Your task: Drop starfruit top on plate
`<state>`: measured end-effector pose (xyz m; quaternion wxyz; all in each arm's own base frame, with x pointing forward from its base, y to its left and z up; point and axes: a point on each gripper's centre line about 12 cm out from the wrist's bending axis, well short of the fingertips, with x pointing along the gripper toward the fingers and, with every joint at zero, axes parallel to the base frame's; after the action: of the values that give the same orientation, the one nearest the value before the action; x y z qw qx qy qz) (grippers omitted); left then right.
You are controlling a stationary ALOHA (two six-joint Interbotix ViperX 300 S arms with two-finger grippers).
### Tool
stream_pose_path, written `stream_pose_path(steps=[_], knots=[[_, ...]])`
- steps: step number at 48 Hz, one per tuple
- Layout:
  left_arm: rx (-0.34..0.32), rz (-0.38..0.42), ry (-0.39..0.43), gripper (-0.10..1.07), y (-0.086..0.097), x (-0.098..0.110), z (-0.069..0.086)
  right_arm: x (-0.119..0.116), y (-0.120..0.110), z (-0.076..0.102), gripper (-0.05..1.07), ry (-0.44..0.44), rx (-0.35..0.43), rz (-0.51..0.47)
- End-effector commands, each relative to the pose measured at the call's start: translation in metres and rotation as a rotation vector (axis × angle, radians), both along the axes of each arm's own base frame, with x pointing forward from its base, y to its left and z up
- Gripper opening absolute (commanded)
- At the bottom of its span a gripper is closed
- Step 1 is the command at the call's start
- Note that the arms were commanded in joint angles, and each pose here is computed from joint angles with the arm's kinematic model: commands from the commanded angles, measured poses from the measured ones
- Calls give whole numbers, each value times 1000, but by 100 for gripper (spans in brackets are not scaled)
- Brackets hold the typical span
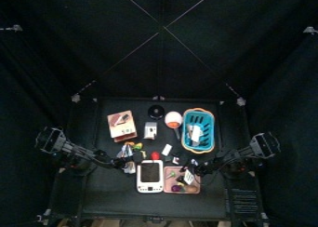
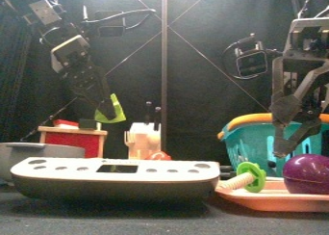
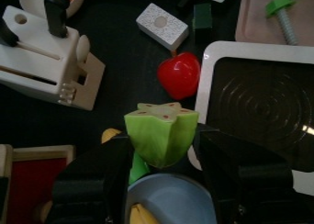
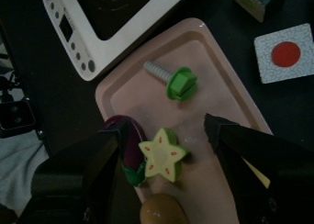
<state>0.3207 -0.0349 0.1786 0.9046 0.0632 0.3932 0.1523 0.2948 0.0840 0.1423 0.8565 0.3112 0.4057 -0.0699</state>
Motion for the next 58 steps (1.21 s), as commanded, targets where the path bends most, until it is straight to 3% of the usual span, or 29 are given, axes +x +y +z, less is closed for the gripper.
stream_pose_path(steps=[1,9,24,32,38,42,46,51,55,58], knots=[[13,-39,-43,45,-8,8,13,9,3,19,96,-62,14,9],[76,-131,-110,45,-24,19,30,25,5,48,96,-160,-1,35],[46,-184,-175,45,-38,44,44,47,-23,76,96,-240,0,-52],[31,-225,-183,45,-46,54,43,61,-38,97,96,-341,-60,-14],[40,-239,-200,52,-49,60,48,67,-58,105,96,-371,-44,-65],[19,-278,-216,52,-58,73,49,54,-67,110,96,-377,1,-132],[-22,-335,-223,52,-75,95,42,27,-76,109,96,-369,48,-205],[-54,-380,-216,53,-89,117,29,3,-78,92,96,-325,88,-242],[-128,-437,-208,54,-102,129,14,-3,-82,81,96,-288,82,-266],[-175,-435,-200,54,-100,137,5,-4,-84,77,96,-262,65,-282]])
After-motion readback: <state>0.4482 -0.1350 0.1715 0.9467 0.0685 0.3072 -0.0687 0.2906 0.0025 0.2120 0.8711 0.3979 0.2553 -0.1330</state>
